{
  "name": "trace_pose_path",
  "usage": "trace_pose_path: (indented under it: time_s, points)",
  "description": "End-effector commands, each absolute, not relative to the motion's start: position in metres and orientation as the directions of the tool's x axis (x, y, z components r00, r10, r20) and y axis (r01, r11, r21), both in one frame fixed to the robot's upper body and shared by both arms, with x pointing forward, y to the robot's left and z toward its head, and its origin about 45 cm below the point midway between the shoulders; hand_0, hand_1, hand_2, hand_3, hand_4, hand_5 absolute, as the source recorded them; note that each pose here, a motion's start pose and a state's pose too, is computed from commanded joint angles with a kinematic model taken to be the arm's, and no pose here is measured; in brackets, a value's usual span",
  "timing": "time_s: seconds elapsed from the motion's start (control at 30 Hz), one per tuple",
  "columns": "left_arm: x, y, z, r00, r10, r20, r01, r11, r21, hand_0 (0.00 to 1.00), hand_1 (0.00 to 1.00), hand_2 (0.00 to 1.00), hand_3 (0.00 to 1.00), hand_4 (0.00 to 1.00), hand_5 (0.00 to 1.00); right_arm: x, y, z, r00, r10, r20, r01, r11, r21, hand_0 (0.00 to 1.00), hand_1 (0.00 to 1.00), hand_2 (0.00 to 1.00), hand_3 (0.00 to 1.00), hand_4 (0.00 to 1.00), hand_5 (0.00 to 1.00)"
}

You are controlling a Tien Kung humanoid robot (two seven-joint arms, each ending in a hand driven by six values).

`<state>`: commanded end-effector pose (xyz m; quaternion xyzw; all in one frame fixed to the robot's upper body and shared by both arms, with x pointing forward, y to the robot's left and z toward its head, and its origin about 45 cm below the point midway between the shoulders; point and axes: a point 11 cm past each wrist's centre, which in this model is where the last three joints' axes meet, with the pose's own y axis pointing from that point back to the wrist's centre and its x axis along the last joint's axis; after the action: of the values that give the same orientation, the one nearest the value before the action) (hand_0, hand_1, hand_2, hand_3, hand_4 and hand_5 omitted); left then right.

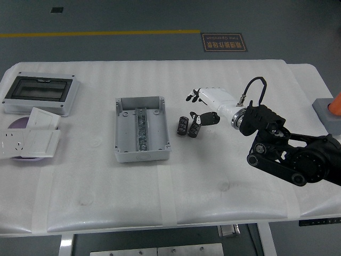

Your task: Pick up the battery,place it into the box

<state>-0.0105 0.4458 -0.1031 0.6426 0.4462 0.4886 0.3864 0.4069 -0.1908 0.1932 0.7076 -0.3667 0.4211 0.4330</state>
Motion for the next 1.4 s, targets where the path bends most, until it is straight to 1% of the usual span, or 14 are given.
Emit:
trace_pose_path:
  time_s: [0.13,0.17,0.33,0.37,0.53,0.57,0.73,0.77,0.93,0.97,1.33,1.37,1.4]
  points:
    - [-0.009,0.446,-0.103,0.124,0.951,0.283,0.193,-0.303,0.933,0.653,0.664,0.619,0.636,0.528,0.389,0.404,-0.192,0.180,0.407,-0.137,0.903,-0.872,-0.354,0.339,0.700,0.738,0.716,0.788,0.746,0.234]
    - [-0.009,0.446,-0.103,0.124,0.951,0.283,0.192,-0.303,0.933,0.653,0.664,0.619,0.636,0.528,0.390,0.404,-0.192,0.178,0.411,-0.134,0.902,-0.870,-0.353,0.345,0.734,0.771,0.747,0.825,0.842,0.291]
    - [-0.008,0.445,-0.103,0.124,0.952,0.281,0.191,-0.301,0.934,0.653,0.664,0.619,0.636,0.528,0.390,0.403,-0.194,0.171,0.430,-0.117,0.895,-0.861,-0.350,0.368,0.734,0.771,0.747,0.825,0.842,0.291]
    - [-0.007,0.445,-0.103,0.124,0.952,0.281,0.191,-0.301,0.934,0.653,0.664,0.619,0.636,0.527,0.391,0.403,-0.195,0.171,0.433,-0.113,0.894,-0.860,-0.348,0.372,0.743,0.779,0.749,0.830,0.868,0.321]
    - [-0.005,0.445,-0.103,0.124,0.952,0.281,0.186,-0.301,0.935,0.653,0.664,0.619,0.636,0.527,0.391,0.405,-0.198,0.168,0.439,-0.104,0.892,-0.859,-0.340,0.383,0.743,0.779,0.749,0.830,0.868,0.321]
    - [-0.005,0.445,-0.103,0.125,0.951,0.281,0.185,-0.301,0.935,0.653,0.665,0.619,0.635,0.526,0.393,0.405,-0.199,0.167,0.441,-0.103,0.892,-0.859,-0.338,0.385,0.746,0.780,0.751,0.830,0.928,0.405]
    - [-0.003,0.445,-0.103,0.126,0.952,0.280,0.183,-0.300,0.936,0.653,0.665,0.619,0.635,0.526,0.393,0.409,-0.203,0.163,0.444,-0.096,0.891,-0.861,-0.321,0.394,0.746,0.780,0.751,0.830,0.928,0.405]
    - [-0.003,0.445,-0.103,0.126,0.952,0.280,0.182,-0.300,0.936,0.653,0.665,0.619,0.635,0.522,0.390,0.410,-0.204,0.163,0.444,-0.094,0.891,-0.862,-0.317,0.396,0.755,0.783,0.751,0.830,0.989,0.513]
    - [-0.002,0.445,-0.103,0.127,0.952,0.280,0.182,-0.300,0.936,0.653,0.665,0.619,0.635,0.522,0.390,0.413,-0.207,0.162,0.443,-0.089,0.892,-0.865,-0.303,0.400,0.755,0.783,0.751,0.830,0.989,0.513]
    - [-0.002,0.445,-0.103,0.127,0.952,0.280,0.182,-0.300,0.937,0.653,0.665,0.619,0.634,0.518,0.387,0.413,-0.207,0.161,0.443,-0.088,0.892,-0.865,-0.301,0.400,0.747,0.782,0.748,0.827,0.979,0.491]
    - [0.000,0.444,-0.104,0.129,0.952,0.276,0.179,-0.296,0.938,0.653,0.664,0.619,0.633,0.515,0.388,0.410,-0.206,0.148,0.471,-0.066,0.880,-0.851,-0.296,0.434,0.749,0.778,0.743,0.822,0.980,0.497]
    - [0.000,0.444,-0.104,0.129,0.953,0.276,0.179,-0.296,0.938,0.653,0.664,0.619,0.632,0.513,0.388,0.410,-0.206,0.147,0.472,-0.063,0.879,-0.850,-0.295,0.436,0.748,0.776,0.743,0.815,0.997,0.531]
    - [0.000,0.443,-0.104,0.129,0.953,0.276,0.179,-0.296,0.938,0.653,0.664,0.619,0.632,0.513,0.388,0.410,-0.206,0.146,0.474,-0.060,0.879,-0.850,-0.293,0.438,0.748,0.776,0.743,0.815,0.997,0.531]
